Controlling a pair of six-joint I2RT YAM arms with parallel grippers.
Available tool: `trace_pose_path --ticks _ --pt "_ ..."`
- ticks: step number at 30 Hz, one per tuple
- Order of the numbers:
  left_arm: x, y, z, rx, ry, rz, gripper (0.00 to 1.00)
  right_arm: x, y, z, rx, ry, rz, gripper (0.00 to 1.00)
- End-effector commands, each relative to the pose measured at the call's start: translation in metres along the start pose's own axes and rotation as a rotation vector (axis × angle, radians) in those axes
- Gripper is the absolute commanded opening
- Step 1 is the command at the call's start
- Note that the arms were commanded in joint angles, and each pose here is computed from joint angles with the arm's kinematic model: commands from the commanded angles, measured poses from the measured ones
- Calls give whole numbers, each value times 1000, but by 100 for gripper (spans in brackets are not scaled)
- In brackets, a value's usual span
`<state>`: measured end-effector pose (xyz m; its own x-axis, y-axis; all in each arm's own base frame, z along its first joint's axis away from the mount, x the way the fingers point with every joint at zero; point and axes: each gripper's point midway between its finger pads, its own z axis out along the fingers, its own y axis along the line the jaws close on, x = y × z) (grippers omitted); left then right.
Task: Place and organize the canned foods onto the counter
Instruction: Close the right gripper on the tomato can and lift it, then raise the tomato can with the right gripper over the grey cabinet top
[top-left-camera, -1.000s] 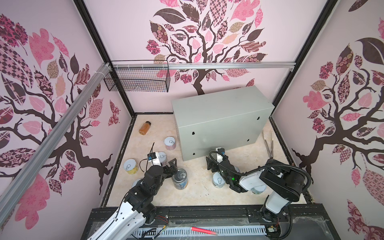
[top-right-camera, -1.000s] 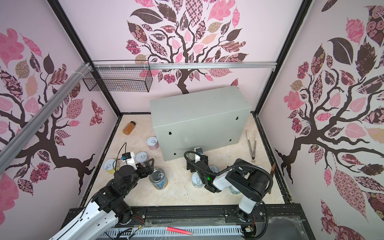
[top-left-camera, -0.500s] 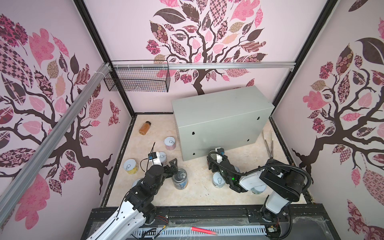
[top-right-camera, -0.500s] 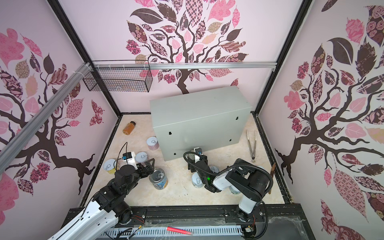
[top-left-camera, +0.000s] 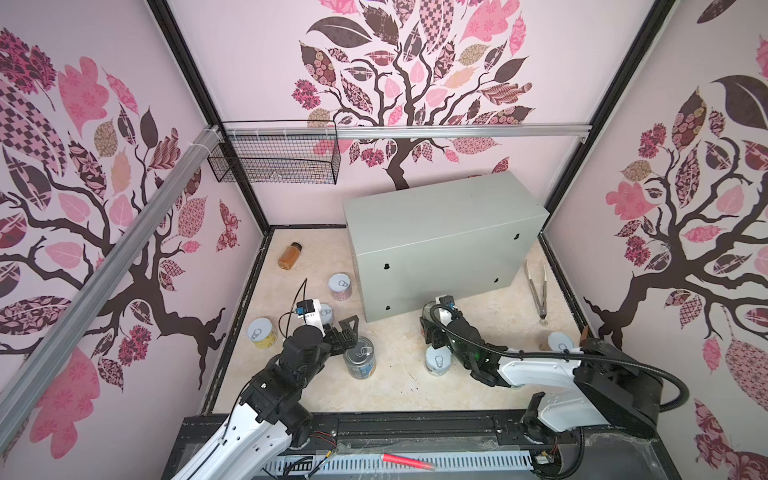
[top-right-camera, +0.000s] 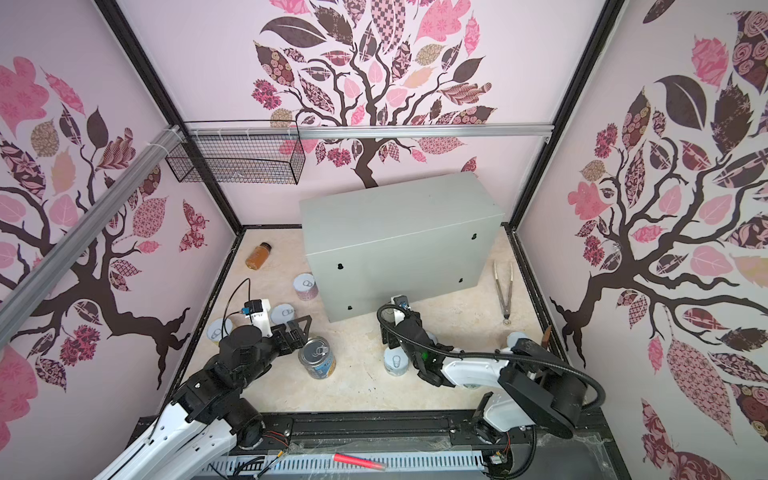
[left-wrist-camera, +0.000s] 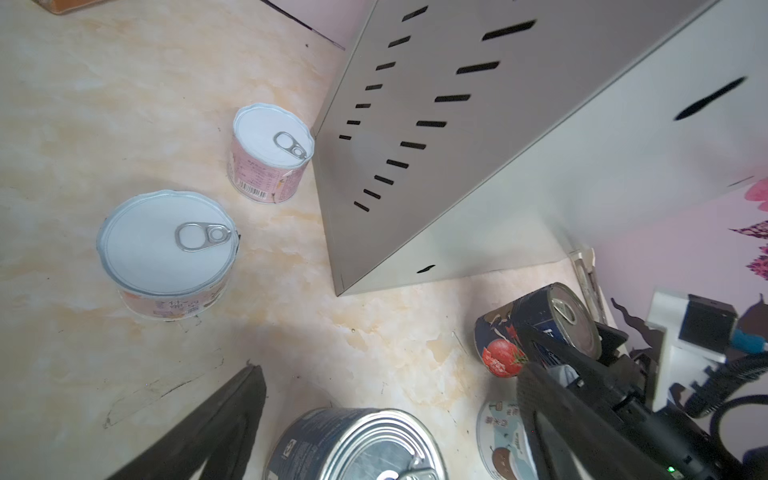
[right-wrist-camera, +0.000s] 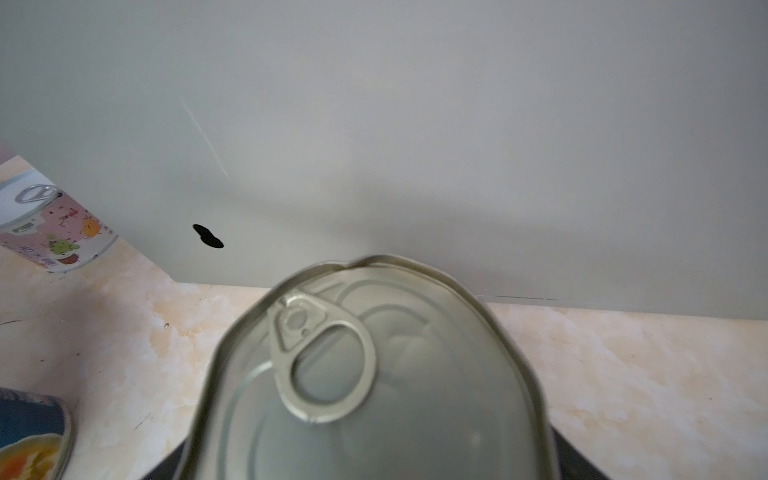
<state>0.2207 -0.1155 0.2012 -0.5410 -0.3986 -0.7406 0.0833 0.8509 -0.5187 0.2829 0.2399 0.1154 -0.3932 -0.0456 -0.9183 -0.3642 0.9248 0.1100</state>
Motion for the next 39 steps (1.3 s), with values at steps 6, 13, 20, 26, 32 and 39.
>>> trace_pose_path --ticks 6,13,20,26,32,39 --pt "-30 -27 -37 50 13 68 98 -85 6 -41 -28 -148 51 49" --pt "-43 -41 -59 57 76 151 98 -124 -2 -75 -10 -146 46 47" --pt "-66 -61 -88 88 98 243 98 -170 -14 -118 20 -148 32 47" --pt "-78 -77 -106 124 128 300 98 -218 -22 -152 68 -131 12 43" --pt "-79 -87 -110 165 149 328 98 -265 -28 -181 101 -146 11 43" --pt "-79 -94 -111 200 161 354 98 -324 -31 -209 143 -179 -4 40"
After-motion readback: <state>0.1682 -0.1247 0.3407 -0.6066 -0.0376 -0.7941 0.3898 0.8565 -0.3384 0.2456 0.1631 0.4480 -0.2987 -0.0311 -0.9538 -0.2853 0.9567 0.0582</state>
